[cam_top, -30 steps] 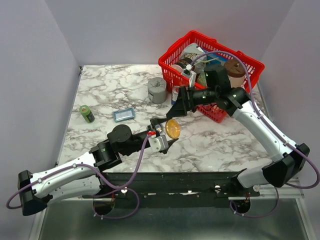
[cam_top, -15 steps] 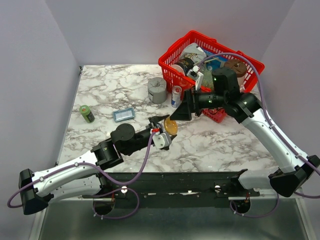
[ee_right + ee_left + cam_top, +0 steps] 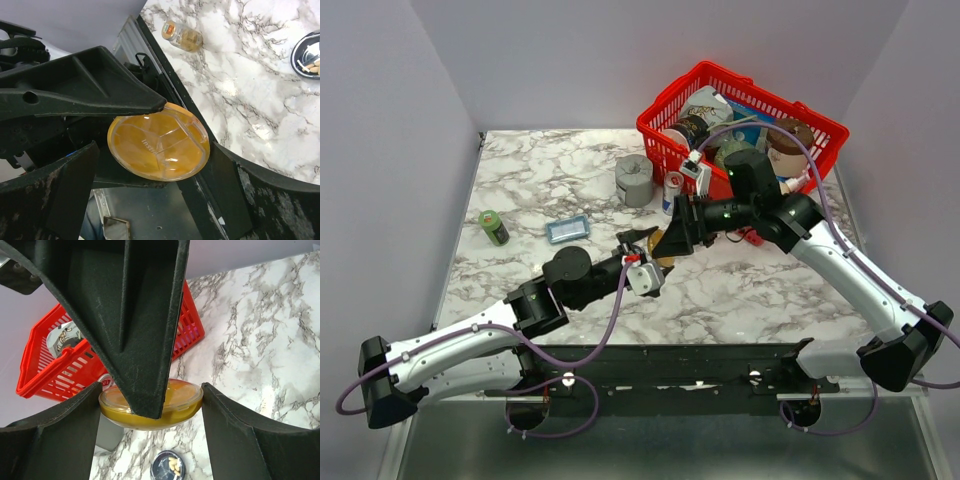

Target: Sort the pills into containers

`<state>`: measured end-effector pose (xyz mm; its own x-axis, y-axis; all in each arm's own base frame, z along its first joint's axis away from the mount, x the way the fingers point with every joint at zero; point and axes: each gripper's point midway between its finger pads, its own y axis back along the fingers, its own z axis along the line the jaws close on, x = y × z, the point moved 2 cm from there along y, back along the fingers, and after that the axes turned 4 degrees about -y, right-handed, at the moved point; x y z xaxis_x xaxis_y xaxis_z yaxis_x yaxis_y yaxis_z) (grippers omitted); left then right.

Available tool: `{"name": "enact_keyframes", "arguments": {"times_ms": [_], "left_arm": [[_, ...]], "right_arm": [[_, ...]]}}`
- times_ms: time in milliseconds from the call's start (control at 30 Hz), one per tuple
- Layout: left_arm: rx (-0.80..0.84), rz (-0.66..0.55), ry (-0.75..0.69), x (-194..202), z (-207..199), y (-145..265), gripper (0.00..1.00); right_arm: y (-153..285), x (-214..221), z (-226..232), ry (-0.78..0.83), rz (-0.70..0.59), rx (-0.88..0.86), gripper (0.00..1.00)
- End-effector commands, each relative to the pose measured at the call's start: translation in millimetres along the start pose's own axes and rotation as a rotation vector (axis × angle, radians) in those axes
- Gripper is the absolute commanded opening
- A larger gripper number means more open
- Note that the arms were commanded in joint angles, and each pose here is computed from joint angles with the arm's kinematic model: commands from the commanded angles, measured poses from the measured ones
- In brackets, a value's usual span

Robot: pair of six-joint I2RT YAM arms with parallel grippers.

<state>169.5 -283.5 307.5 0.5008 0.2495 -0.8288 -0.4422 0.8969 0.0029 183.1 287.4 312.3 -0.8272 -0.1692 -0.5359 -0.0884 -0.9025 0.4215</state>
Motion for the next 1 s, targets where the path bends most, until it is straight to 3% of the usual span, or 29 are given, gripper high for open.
{"name": "enact_keyframes", "arguments": {"times_ms": [0, 467, 833, 967], "left_arm": [[-0.052, -0.016, -0.003, -6.3, 12.6, -1.9, 0.50], [-0.043, -0.002, -0.010, -3.3, 11.4, -11.0, 0.50], [-0.079, 0.030, -0.014, 0.2, 18.5, -10.8, 0.51], [-0.089, 0.023, -0.003, -0.5, 19.3, -9.4, 0.62]], "right_arm": [[-0.7, -6.8, 8.9, -0.023, -0.013, -0.018, 1.00], [-12.2, -17.6, -5.7, -0.080, -0.067, 0.096, 1.00], [-15.5, -13.0, -10.7, -0.100, -0.051, 0.102, 0.74], [-16.4, -12.0, -10.5, -0.114, -0.049, 0.092, 0.71]]}}
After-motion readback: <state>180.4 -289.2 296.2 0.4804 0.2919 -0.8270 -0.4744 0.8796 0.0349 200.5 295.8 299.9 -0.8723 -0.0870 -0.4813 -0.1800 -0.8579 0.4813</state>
